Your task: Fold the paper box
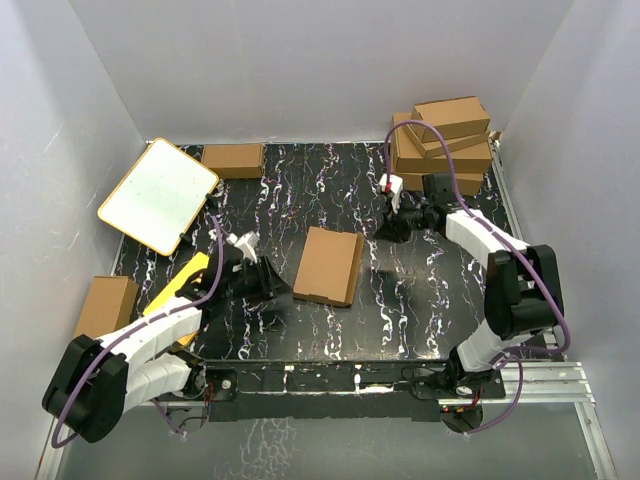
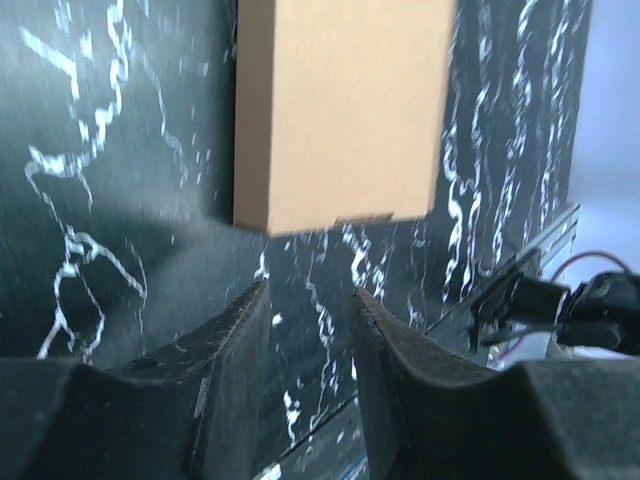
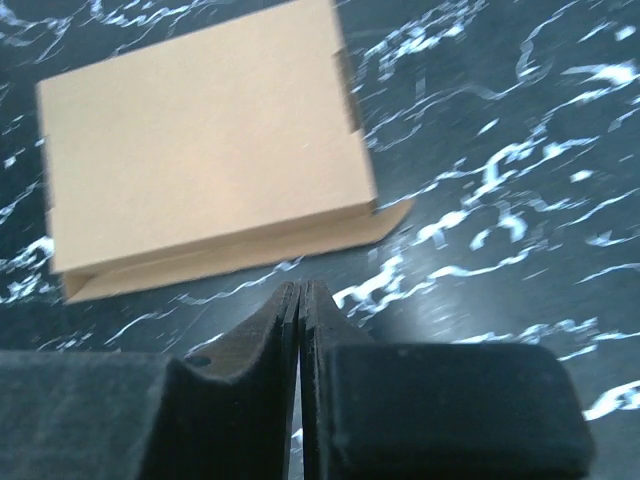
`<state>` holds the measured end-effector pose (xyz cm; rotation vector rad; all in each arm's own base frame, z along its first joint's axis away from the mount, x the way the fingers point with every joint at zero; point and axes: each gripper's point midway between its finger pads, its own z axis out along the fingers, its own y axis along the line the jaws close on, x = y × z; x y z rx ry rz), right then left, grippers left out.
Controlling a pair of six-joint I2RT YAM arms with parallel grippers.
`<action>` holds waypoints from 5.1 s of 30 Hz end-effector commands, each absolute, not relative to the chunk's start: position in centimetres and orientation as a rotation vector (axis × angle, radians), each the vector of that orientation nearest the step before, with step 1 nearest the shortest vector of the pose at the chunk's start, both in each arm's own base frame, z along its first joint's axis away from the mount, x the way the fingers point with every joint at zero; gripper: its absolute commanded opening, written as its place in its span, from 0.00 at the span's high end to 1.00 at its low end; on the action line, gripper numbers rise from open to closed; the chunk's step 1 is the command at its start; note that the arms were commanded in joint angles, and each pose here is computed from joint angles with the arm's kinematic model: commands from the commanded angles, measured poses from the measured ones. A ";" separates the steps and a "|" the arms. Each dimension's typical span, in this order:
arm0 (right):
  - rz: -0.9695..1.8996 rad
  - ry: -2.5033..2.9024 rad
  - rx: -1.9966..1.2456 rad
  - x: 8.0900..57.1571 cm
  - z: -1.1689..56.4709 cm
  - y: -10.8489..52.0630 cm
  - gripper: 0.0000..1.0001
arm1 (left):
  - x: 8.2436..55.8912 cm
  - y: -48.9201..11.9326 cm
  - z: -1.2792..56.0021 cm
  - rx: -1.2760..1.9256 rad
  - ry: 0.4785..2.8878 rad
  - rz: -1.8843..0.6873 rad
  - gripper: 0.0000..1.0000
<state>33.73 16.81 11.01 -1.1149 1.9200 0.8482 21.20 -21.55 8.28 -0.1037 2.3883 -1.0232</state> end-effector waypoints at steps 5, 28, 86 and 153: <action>0.703 1.786 -1.215 41.3 11.1 20.3 0.90 | 18.0 -22.8 6.5 -0.094 2.486 -1.145 0.63; 0.924 1.846 -1.296 35.3 6.9 20.8 0.90 | 24.6 -24.5 9.0 0.038 2.382 -0.992 0.50; 0.756 2.016 -1.348 41.1 6.4 21.7 0.90 | 22.6 -22.7 2.0 -0.063 2.679 -0.858 0.72; 1.187 1.583 -1.343 26.2 17.5 22.5 0.50 | 18.9 -26.7 20.4 0.751 1.426 -1.027 0.30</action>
